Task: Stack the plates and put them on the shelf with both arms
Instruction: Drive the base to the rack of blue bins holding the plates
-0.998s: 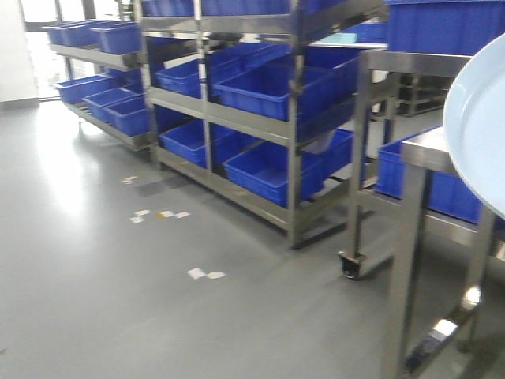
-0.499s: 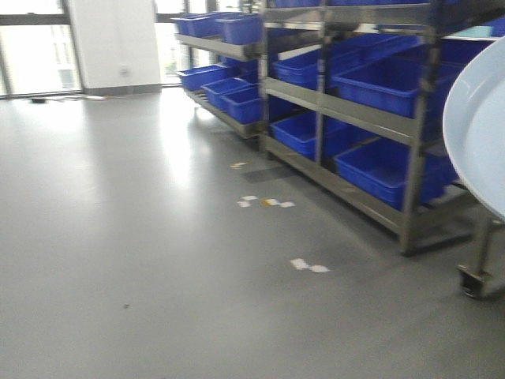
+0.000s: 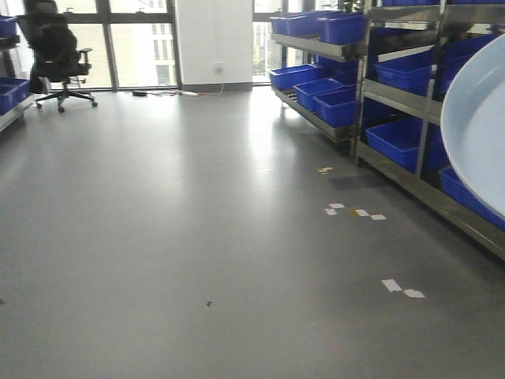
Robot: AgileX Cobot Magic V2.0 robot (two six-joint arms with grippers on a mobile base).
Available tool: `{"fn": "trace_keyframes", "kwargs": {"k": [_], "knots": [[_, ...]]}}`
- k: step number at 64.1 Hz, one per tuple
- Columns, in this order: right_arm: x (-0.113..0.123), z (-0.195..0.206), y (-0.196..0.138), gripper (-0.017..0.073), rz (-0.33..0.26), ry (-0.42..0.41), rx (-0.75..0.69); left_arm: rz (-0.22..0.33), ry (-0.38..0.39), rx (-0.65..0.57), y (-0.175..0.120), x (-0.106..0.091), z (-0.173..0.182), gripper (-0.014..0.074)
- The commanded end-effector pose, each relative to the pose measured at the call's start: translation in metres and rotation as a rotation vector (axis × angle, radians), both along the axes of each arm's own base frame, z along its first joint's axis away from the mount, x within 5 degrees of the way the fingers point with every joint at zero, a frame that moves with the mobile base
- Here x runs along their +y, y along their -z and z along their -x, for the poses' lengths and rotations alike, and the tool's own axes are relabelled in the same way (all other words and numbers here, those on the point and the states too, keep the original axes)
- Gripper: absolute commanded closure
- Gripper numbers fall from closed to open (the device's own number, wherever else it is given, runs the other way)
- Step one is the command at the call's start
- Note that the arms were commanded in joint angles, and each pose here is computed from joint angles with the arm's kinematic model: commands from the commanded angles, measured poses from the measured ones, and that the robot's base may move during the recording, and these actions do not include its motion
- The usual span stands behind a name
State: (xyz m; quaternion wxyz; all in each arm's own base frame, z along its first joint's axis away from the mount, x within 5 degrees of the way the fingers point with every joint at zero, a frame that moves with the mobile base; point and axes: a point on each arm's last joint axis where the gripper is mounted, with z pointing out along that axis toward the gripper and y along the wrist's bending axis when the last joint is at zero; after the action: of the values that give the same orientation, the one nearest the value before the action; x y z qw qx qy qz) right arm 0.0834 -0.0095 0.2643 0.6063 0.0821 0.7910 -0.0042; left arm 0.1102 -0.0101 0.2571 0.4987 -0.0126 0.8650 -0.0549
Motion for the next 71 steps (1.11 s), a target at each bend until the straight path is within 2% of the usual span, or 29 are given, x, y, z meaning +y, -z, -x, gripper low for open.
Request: {"fn": "trace_keyframes", "kwargs": {"k": [1,71], "knots": [[0.0011,-0.0024,-0.0193,0.0530,0.010,-0.014,-0.120,0.018,-0.007,-0.103,-0.0158,-0.0002,-0.0051,0.0508],[0.0011,-0.0024,-0.0192,0.0530,0.010,-0.014,-0.120,0.018,-0.007,-0.103,-0.0158,-0.0002,-0.0051,0.0508]]}}
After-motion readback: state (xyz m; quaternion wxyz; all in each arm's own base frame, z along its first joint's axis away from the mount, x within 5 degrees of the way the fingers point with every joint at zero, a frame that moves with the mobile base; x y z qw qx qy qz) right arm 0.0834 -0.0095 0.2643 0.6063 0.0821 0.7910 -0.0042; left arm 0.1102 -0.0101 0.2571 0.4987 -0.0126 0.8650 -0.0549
